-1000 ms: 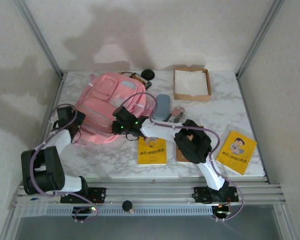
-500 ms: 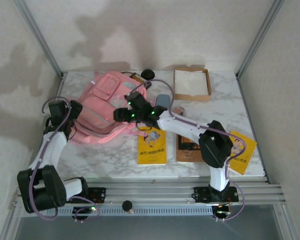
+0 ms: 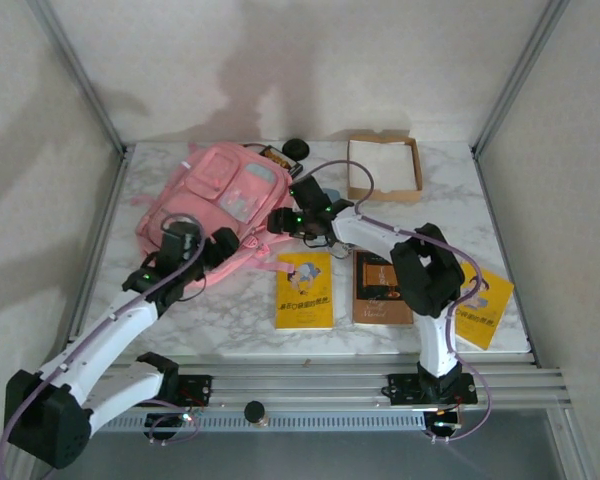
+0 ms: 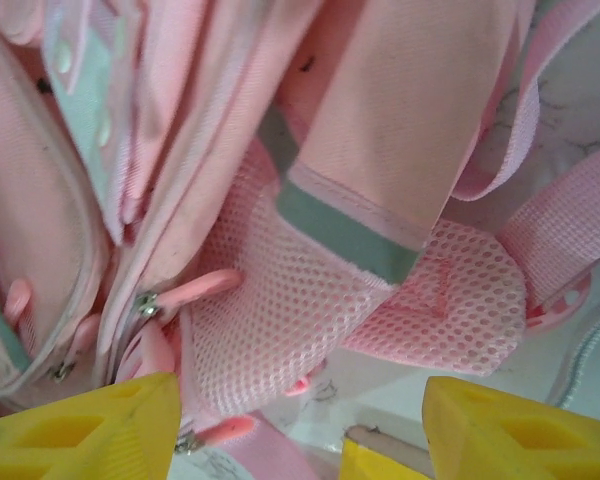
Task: Pack books, pencil case, and school supplies into a backpack
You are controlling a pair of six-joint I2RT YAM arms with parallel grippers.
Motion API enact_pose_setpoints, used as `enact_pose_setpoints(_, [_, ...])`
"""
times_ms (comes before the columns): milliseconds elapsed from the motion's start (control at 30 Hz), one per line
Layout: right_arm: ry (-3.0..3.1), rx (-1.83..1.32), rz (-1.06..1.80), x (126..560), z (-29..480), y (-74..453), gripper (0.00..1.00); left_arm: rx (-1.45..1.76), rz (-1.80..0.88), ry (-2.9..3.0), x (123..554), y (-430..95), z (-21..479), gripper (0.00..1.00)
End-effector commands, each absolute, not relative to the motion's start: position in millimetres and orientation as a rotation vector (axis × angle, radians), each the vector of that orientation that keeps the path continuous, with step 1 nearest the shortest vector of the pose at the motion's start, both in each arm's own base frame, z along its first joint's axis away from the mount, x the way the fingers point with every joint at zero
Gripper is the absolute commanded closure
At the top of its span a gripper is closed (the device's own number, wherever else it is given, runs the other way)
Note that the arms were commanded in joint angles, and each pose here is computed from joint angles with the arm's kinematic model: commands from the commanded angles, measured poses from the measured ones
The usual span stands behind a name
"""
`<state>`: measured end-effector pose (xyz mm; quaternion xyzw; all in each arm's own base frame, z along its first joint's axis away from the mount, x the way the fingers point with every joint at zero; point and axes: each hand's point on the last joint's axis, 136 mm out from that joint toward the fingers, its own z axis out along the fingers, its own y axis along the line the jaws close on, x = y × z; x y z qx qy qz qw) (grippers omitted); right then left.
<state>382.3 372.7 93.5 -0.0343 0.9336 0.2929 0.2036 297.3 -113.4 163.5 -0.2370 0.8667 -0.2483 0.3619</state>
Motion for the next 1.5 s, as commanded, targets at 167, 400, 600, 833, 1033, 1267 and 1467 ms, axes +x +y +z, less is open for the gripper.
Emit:
enact_pose_setpoints(167, [2.626, 0.154, 1.022, 392, 78, 404, 0.35, -0.46, -0.508, 2.315, 288, -146, 138, 0.17])
enact_pose_setpoints(400, [2.607, 0.195, 1.1, 409, 71, 421, 0.49, -0.407, -0.463, 2.376, 291, -158, 116, 0.17])
enact_pose_setpoints(600, [2.536, 0.205, 1.164, 419, 95, 428, 0.78, -0.338, -0.46, 2.427, 291, -172, 103, 0.16])
enact_pose_setpoints(833, [2.485, 0.261, 1.307, 412, 137, 434, 0.99, -0.34, -0.447, 2.413, 298, -175, 107, 0.22])
enact_pose_setpoints(1033, [2.425, 0.263, 1.385, 401, 180, 438, 1.0, -0.358, -0.403, 2.39, 306, -176, 113, 0.27])
enact_pose_setpoints(1267, [2.392, 0.271, 1.468, 393, 207, 447, 1.0, -0.504, -0.375, 2.305, 320, -171, 135, 0.39])
enact_pose_setpoints(1467, [2.378, 0.268, 1.495, 390, 218, 454, 1.0, -0.599, -0.26, 2.27, 332, -161, 151, 0.42])
